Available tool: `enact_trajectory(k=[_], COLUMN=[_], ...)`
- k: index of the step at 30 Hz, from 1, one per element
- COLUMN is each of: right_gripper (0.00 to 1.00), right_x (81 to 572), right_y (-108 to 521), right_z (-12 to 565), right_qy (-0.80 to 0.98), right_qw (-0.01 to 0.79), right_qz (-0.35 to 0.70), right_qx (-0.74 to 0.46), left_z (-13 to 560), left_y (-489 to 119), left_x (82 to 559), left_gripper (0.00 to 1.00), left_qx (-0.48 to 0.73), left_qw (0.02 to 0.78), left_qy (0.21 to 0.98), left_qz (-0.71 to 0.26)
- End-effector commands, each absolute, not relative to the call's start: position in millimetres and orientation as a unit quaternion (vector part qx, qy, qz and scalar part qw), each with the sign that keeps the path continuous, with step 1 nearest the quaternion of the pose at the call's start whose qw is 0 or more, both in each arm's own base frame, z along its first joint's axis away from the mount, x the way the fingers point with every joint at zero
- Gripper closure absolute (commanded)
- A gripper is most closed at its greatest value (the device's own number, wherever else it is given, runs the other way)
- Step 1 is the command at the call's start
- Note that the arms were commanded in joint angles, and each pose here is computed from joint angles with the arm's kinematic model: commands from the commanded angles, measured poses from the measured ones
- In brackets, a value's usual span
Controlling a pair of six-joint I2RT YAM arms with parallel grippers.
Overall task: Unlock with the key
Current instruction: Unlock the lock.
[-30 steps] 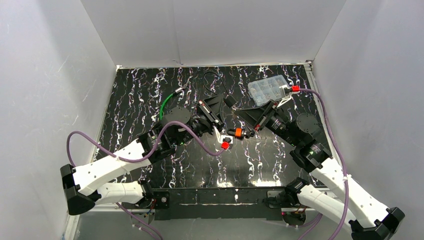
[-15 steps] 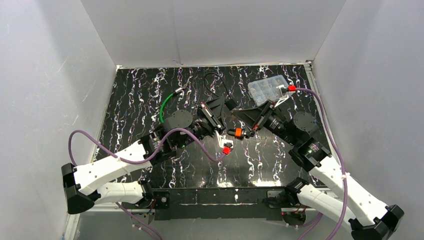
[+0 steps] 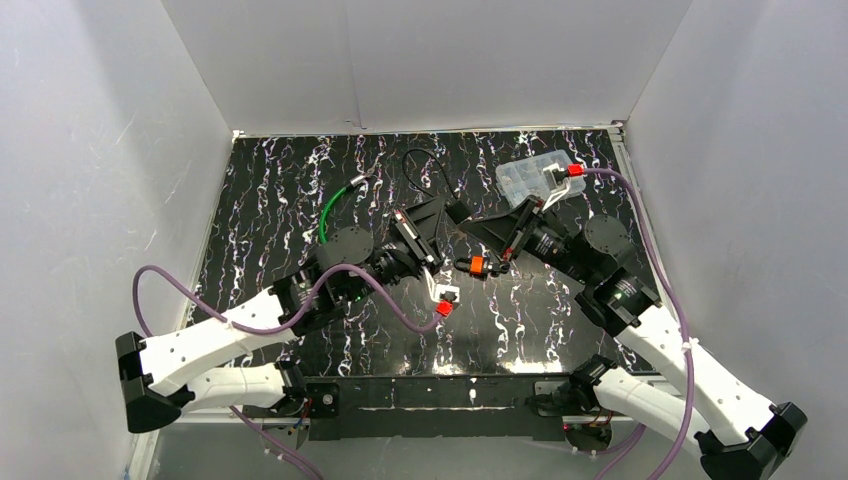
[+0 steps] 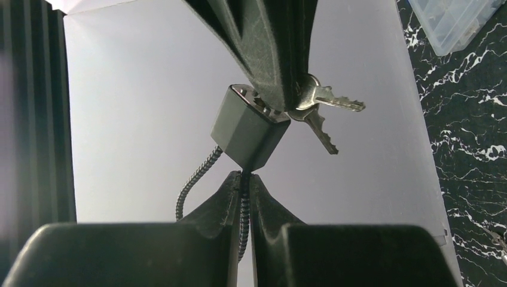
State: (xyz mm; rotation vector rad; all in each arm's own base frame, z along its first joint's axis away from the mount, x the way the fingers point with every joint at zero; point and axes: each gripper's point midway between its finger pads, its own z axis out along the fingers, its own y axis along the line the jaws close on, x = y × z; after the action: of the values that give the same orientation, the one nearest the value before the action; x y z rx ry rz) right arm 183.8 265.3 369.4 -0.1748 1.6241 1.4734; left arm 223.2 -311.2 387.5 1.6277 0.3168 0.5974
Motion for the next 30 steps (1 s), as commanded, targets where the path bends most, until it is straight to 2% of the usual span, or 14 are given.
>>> enact_trajectory(k=[1, 10, 11, 13, 15, 21, 22, 24, 25, 30], right_gripper=[0.99, 0.99, 0.99, 0.99, 0.99, 0.99, 0.99, 0.99, 0.99, 0.99], right_x=[175, 167, 166, 166, 165, 166, 166, 166, 166, 166], right_y=[266, 257, 255, 251, 248, 244, 244, 243, 242, 240], right_z=[428, 434, 433, 431, 430, 419, 417, 411, 409, 400], right_qy=[0.586, 0.561, 0.559, 0.558, 0.557, 0.567, 0.569, 0.576, 0.579, 0.596], right_qw=[0.505, 0.532, 0.536, 0.543, 0.55, 0.551, 0.55, 0.549, 0.549, 0.547], right_qz=[0.624, 0.622, 0.621, 0.617, 0.613, 0.603, 0.602, 0.597, 0.594, 0.577], right_qx=[-0.109, -0.122, -0.119, -0.115, -0.111, -0.106, -0.106, -0.105, -0.105, -0.112], left_z=[381, 373, 373, 375, 379, 390, 390, 387, 388, 396], left_y=[-345, -347, -347, -348, -348, -345, -344, -338, -336, -321], left_x=[163, 153, 153, 155, 156, 156, 156, 155, 154, 154], left_gripper=[1.0, 0.99, 0.93, 0.72, 0.59, 0.45, 0.4, 0.24, 0.2, 0.14], left_qx=[0.731, 0.745, 0.745, 0.745, 0.745, 0.741, 0.743, 0.751, 0.752, 0.754], left_qw=[0.665, 0.654, 0.654, 0.653, 0.653, 0.656, 0.653, 0.643, 0.641, 0.634], left_qy=[0.049, 0.034, 0.034, 0.038, 0.044, 0.045, 0.043, 0.038, 0.036, 0.043], left_qz=[0.143, 0.123, 0.126, 0.13, 0.131, 0.136, 0.139, 0.147, 0.149, 0.164])
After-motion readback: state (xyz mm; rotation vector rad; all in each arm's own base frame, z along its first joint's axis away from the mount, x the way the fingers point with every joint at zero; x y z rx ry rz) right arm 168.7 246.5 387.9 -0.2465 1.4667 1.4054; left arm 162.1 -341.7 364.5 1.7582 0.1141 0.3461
